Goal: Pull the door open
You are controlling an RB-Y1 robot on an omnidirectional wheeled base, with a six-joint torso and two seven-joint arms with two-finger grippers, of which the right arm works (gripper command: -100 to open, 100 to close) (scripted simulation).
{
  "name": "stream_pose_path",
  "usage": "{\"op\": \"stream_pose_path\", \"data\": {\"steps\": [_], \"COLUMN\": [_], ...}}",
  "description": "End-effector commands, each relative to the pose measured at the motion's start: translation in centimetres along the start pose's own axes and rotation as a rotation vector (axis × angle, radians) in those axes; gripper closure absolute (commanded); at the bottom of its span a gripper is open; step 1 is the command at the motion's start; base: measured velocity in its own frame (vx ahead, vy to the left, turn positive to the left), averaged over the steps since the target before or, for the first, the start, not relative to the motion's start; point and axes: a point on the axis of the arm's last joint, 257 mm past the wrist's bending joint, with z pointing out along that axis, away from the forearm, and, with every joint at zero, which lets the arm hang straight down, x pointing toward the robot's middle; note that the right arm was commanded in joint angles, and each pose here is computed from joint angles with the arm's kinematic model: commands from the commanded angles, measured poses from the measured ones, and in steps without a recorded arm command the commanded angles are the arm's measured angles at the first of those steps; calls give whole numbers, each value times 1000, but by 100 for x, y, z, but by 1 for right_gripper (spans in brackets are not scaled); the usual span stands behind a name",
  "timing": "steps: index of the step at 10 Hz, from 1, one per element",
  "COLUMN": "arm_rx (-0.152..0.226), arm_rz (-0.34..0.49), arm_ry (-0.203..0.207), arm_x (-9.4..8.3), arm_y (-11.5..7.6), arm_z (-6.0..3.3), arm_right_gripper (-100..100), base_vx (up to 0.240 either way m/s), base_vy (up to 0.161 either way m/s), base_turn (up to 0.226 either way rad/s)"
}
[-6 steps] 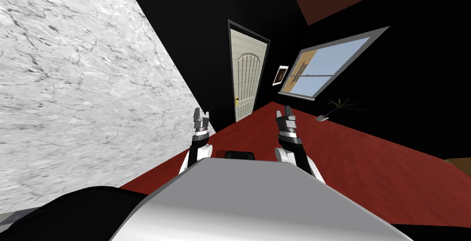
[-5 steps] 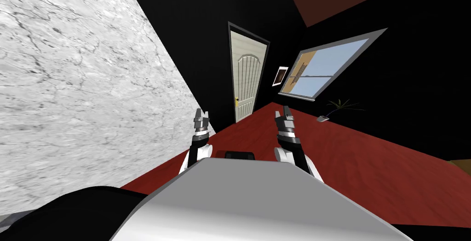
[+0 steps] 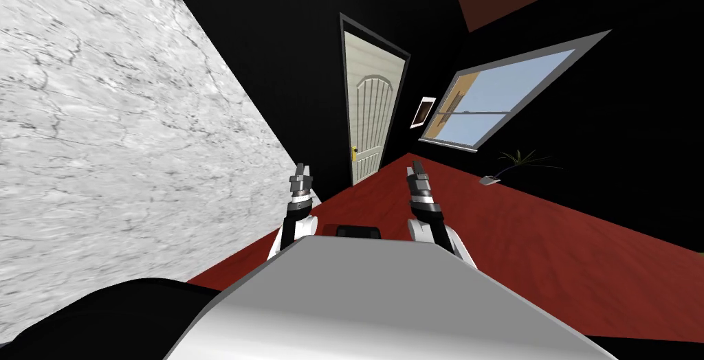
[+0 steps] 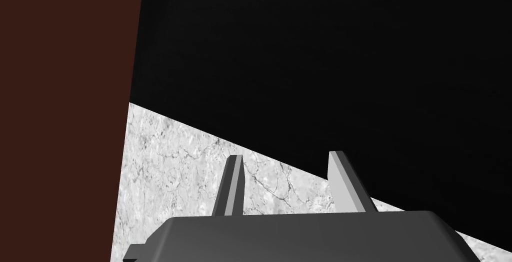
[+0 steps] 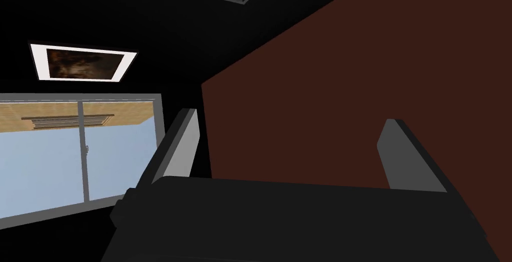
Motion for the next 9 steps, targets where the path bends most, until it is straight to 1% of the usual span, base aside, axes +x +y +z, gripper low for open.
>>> {"op": "stream_pose_path", "data": {"steps": [1, 2, 3, 4, 5, 9], "arm_rx": [5, 6, 8, 9, 10, 11], "arm_rz": [-49, -66, -104, -123, -163, -248], "arm_ry": [31, 42, 67, 80, 107, 166], "arm_x": [95, 132, 216, 260, 349, 544], "arm_y": [-97, -127, -194, -229, -298, -451], "arm_z": [-15, -18, -24, -28, -38, -69], "arm_right_gripper": [-100, -100, -100, -100, -100, -100], "base_vx": [181, 165, 157, 127, 131, 119], "base_vy": [-11, 2, 19, 36, 27, 17], "base_turn": [8, 10, 8, 8, 4, 7]}}
